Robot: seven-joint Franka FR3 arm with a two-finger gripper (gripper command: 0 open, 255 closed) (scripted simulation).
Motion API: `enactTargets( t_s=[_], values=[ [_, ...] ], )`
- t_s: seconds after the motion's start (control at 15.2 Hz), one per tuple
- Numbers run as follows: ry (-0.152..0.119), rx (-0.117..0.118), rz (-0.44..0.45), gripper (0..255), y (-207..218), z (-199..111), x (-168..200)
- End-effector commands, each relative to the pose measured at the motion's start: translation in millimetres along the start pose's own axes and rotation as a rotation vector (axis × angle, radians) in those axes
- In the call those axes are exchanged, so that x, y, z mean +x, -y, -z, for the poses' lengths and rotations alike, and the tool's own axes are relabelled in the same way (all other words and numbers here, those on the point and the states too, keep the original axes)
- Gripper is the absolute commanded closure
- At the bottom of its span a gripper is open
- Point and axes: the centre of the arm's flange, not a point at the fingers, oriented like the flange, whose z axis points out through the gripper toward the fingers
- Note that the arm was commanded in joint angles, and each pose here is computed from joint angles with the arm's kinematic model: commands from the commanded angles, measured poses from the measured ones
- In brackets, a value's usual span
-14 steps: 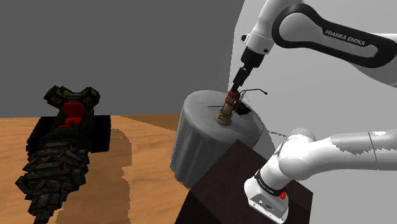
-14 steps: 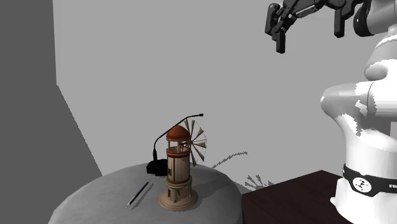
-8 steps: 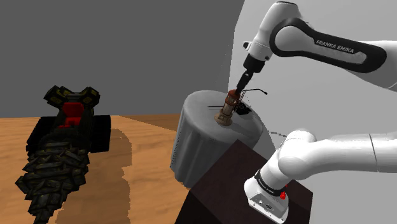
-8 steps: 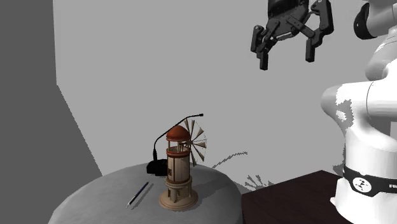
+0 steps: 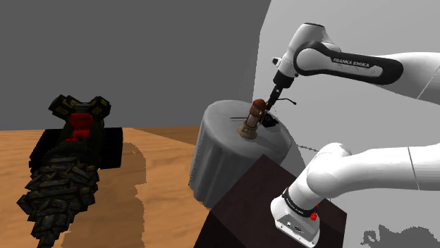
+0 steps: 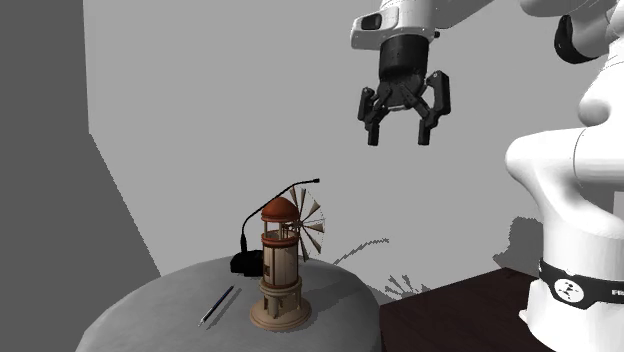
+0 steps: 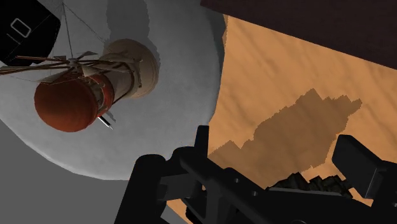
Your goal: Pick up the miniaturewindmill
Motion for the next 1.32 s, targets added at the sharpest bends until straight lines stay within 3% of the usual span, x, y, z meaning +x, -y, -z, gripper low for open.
enactTargets(
  t_s=[0.0,1.25],
  values=[
    [0.000,-0.012,0.019,0,-21,-14,-6],
    [0.007,-0.111,0.176,0,-228,-126,-41]
  ],
)
